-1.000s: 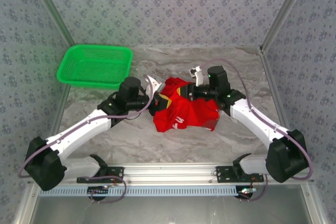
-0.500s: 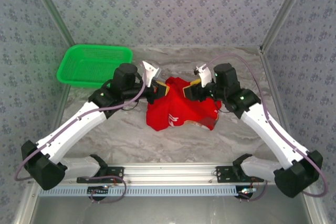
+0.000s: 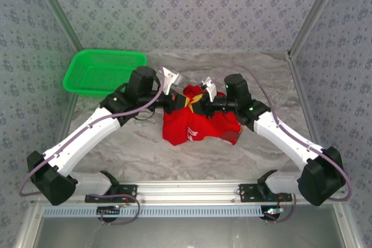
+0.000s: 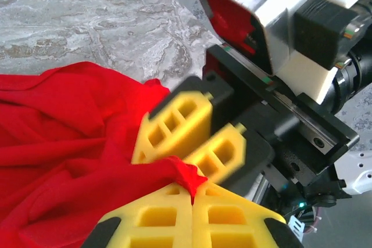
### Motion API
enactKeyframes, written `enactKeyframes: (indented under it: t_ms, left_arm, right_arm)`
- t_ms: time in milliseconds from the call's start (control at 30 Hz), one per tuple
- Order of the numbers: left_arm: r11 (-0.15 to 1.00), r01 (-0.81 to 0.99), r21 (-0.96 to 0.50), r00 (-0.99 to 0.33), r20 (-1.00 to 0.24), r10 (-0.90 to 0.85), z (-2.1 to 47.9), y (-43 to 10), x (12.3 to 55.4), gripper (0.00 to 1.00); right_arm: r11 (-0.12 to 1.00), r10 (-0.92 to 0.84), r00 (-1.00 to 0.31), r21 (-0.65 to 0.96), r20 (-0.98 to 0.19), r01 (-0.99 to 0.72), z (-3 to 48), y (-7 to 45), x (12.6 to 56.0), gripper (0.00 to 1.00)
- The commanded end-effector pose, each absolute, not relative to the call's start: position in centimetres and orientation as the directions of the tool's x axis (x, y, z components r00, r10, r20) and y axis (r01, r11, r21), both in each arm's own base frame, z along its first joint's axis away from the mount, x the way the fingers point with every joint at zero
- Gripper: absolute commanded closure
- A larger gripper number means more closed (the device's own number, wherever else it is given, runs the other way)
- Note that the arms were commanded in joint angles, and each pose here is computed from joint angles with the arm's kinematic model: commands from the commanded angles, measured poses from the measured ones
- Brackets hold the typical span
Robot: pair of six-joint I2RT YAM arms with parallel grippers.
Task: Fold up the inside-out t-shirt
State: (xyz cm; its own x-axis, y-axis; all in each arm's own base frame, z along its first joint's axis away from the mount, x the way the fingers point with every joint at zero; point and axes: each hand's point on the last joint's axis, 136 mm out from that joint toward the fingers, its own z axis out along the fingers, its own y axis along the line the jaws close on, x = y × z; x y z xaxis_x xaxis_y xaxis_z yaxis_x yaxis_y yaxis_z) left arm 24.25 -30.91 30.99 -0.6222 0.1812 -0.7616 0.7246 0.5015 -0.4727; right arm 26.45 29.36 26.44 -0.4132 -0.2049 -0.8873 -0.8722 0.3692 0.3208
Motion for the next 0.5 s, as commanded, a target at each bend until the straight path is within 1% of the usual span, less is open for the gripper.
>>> enactKeyframes:
  t_ms: [0, 67, 133, 167, 300, 400, 467]
  left_arm:
    - [0.475, 0.757, -0.449, -0.564, -0.815, 0.129, 33.4, -30.5, 23.9, 0.8]
    - [0.518, 0.752, -0.407, -0.522, -0.848, 0.093, 32.9, -29.4, 24.7, 0.64]
    - [0.553, 0.749, -0.364, -0.476, -0.877, 0.067, 31.4, -28.3, 25.4, 0.54]
    - [0.559, 0.752, -0.349, -0.46, -0.885, 0.066, 30.6, -28.0, 25.7, 0.5]
    - [0.526, 0.813, -0.251, -0.391, -0.904, 0.172, 27.4, -28.7, 25.4, 0.44]
    - [0.502, 0.843, -0.196, -0.352, -0.905, 0.238, 25.9, -29.3, 25.6, 0.42]
    - [0.505, 0.844, -0.182, -0.347, -0.902, 0.255, 25.3, -29.7, 26.1, 0.42]
  right_arm:
    - [0.348, -0.178, -0.381, 0.304, -0.907, -0.887, 27.7, 28.3, 25.7, 1.0]
    - [0.331, -0.158, -0.359, 0.293, -0.92, -0.897, 28.1, 27.1, 25.1, 1.0]
    - [0.278, -0.111, -0.325, 0.285, -0.939, -0.917, 29.1, 26.3, 24.3, 1.0]
    - [0.261, -0.093, -0.319, 0.286, -0.943, -0.922, 29.4, 26.1, 24.1, 1.0]
    - [0.199, -0.08, -0.312, 0.292, -0.947, -0.936, 30.1, 25.6, 23.2, 1.0]
    - [0.198, -0.086, -0.311, 0.29, -0.946, -0.936, 30.0, 25.3, 23.0, 1.0]
    - [0.203, -0.088, -0.315, 0.292, -0.945, -0.935, 29.9, 25.1, 23.0, 1.0]
